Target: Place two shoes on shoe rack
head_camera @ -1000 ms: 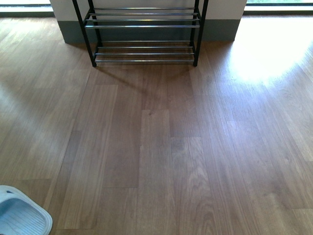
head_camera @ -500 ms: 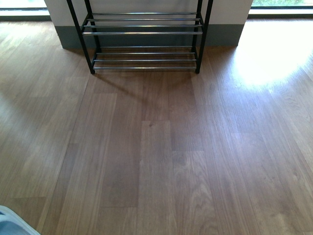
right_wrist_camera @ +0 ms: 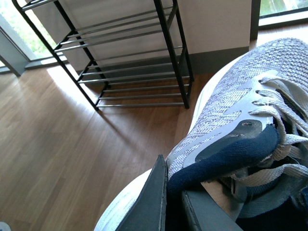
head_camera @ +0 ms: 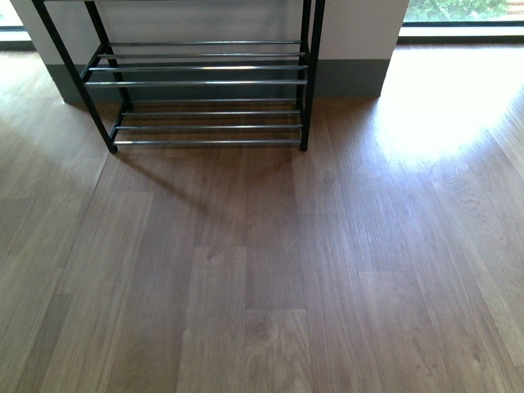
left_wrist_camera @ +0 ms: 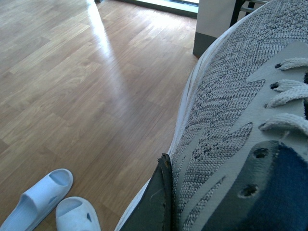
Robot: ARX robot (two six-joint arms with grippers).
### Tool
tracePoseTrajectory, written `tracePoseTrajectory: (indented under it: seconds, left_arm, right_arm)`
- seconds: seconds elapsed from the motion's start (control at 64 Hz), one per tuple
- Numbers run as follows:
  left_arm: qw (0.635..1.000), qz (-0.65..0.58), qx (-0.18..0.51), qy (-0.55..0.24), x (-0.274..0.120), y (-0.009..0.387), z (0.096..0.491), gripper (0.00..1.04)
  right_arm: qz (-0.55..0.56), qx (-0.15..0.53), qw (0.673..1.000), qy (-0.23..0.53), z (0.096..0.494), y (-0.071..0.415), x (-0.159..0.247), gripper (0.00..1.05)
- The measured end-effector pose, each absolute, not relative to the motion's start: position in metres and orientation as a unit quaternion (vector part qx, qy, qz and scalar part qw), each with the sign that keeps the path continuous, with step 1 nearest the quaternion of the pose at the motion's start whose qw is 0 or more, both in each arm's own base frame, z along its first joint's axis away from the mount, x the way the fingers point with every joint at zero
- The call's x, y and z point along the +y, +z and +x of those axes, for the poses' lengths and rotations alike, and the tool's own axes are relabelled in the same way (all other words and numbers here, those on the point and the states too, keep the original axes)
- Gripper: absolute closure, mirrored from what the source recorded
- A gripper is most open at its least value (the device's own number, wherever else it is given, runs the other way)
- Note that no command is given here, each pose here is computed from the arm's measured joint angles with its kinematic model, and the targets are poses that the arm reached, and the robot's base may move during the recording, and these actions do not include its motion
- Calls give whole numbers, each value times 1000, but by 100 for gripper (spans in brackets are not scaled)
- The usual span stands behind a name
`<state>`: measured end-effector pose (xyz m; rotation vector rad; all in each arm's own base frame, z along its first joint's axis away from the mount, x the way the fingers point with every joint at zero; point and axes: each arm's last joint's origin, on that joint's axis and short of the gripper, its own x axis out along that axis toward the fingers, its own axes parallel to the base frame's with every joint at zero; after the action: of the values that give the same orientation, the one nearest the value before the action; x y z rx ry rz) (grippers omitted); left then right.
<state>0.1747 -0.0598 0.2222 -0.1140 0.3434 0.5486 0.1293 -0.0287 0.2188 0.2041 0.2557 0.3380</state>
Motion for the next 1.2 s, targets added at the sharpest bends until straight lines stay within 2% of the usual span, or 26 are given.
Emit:
tracePoseTrajectory:
  seconds: [1.203]
  left_arm:
    - [946,-56,169,271,-59,222,175,103]
  right_arm:
    - [102,127,972,172,129,219,-28,103]
